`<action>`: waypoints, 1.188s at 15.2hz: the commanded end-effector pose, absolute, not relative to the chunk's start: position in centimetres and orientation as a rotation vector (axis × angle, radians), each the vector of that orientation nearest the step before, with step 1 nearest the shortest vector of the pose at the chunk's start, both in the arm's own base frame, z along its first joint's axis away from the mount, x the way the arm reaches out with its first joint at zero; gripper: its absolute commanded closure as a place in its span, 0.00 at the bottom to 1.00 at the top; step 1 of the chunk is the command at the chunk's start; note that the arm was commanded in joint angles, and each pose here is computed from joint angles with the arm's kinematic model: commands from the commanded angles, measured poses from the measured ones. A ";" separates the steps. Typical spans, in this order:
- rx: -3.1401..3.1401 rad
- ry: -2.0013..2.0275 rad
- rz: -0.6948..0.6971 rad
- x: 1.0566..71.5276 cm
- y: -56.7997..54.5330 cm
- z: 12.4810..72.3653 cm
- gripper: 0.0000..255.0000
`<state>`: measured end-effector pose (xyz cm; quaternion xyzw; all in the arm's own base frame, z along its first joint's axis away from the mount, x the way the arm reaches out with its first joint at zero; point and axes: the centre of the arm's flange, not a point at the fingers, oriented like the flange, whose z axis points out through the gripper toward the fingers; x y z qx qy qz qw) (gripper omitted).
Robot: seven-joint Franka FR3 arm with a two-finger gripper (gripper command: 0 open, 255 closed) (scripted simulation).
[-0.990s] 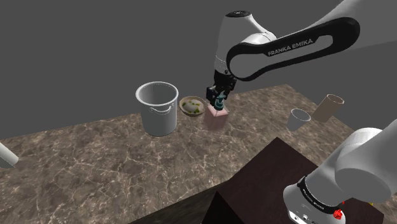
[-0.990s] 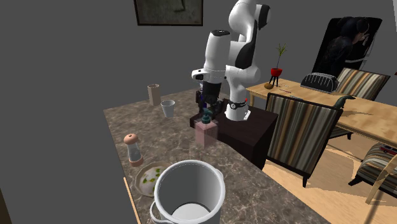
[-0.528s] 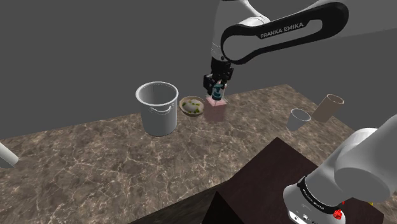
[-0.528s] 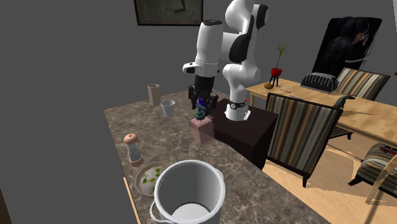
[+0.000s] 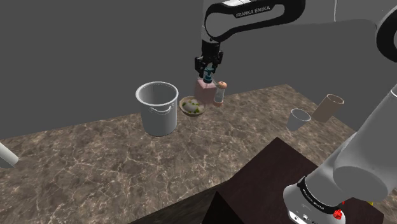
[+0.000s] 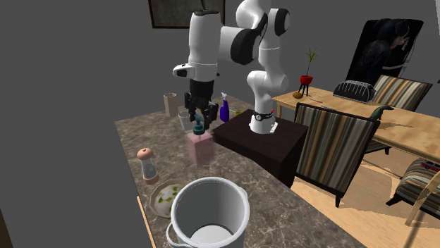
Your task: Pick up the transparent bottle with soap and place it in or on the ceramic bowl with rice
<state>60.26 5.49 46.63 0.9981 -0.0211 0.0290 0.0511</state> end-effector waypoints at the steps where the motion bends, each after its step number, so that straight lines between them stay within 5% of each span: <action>1: 3.038 -0.064 0.089 62.9 4.8 47.3 1.00; 9: 3.038 -0.064 0.089 73.2 1.8 50.3 1.00; 18: 3.038 -0.064 0.089 73.2 1.8 45.6 1.00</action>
